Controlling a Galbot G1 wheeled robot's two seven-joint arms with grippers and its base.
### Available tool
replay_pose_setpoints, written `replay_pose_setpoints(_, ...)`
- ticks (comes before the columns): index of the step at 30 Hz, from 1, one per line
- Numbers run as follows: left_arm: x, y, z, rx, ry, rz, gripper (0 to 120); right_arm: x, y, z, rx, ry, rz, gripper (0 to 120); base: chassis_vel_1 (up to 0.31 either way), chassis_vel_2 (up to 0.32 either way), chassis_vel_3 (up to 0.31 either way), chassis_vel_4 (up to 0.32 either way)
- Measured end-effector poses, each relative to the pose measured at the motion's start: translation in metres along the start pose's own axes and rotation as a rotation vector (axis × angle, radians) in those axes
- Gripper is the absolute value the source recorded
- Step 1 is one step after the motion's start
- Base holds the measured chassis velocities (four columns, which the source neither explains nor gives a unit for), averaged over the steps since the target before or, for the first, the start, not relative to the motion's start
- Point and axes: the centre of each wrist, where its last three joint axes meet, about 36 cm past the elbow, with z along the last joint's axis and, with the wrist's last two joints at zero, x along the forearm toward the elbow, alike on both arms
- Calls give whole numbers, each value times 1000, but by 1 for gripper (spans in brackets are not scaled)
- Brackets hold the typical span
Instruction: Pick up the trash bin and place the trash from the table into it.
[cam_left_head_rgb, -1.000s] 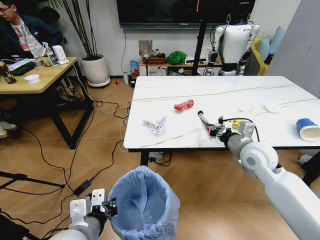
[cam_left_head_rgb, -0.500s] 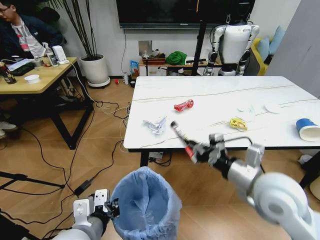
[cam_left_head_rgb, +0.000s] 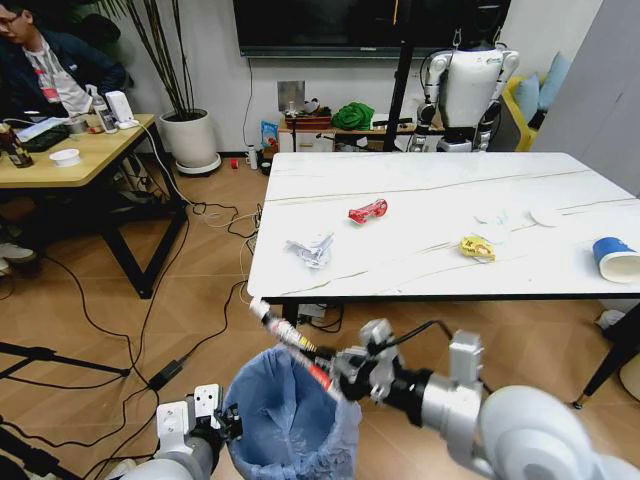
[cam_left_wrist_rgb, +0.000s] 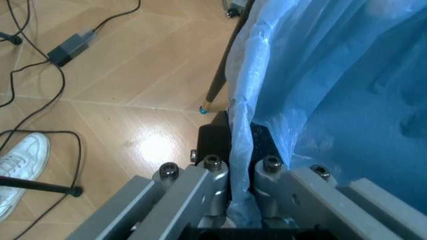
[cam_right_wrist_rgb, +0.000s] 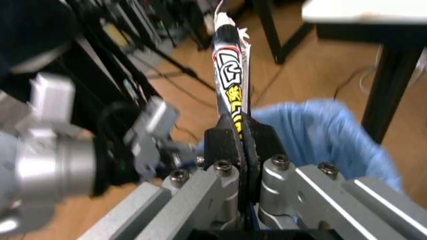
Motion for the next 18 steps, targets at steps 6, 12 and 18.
replay_pose_setpoints(6, -1, -4, 3, -10, 7, 9, 0, -12, -10, 17, -15, 47, 37, 0, 0, 0, 0, 0)
replay_pose_setpoints(12, 1, -3, 2, -11, 1, 7, 0, -12, -10, 21, -4, 74, 27, 11, 0, 0, 0, 0)
replay_pose_setpoints(18, 4, -1, 0, -10, -8, 5, 0, -13, -8, 24, 4, 80, 24, 34, 0, 0, 0, 0)
